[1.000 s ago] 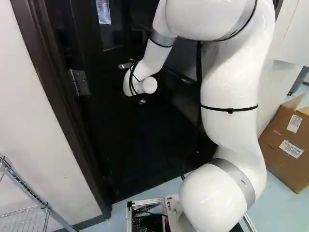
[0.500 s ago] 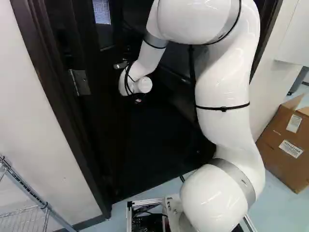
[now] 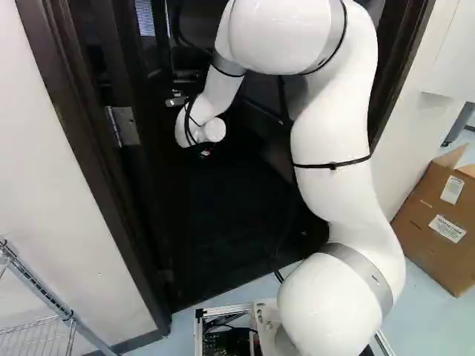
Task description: Open the door and move inside
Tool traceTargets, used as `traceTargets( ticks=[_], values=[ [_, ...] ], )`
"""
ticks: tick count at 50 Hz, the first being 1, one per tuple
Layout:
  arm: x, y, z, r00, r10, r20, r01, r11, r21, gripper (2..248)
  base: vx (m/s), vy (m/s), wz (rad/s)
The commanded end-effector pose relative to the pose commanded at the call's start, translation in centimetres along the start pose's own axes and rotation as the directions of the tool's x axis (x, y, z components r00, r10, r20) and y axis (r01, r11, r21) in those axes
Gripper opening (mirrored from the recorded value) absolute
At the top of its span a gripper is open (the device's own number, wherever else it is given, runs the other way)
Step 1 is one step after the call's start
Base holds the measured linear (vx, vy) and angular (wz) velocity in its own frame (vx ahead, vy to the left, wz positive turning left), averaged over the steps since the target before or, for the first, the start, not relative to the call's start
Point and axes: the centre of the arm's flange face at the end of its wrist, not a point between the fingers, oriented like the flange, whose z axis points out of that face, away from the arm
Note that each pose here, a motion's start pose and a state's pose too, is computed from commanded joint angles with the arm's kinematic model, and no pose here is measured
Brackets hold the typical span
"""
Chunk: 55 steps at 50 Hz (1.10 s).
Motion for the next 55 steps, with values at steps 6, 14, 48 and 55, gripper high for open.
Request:
traceTargets(
  ticks=[6,14,48,55],
  values=[
    [0.2,-0.5,0.7,1.0,-0.013,-0.005,0.013,1.0,0.015,247,0.0,0.0,0.0],
    [0.4,-1.2,1.5,1.0,-0.029,-0.011,0.03,0.999,0.035,247,0.0,0.0,0.0],
    [1.0,-4.6,4.3,0.994,-0.105,-0.042,0.11,0.986,0.125,247,0.0,0.0,0.0],
    [1.2,-5.6,5.0,0.991,-0.122,-0.053,0.129,0.981,0.146,247,0.0,0.0,0.0]
  ],
)
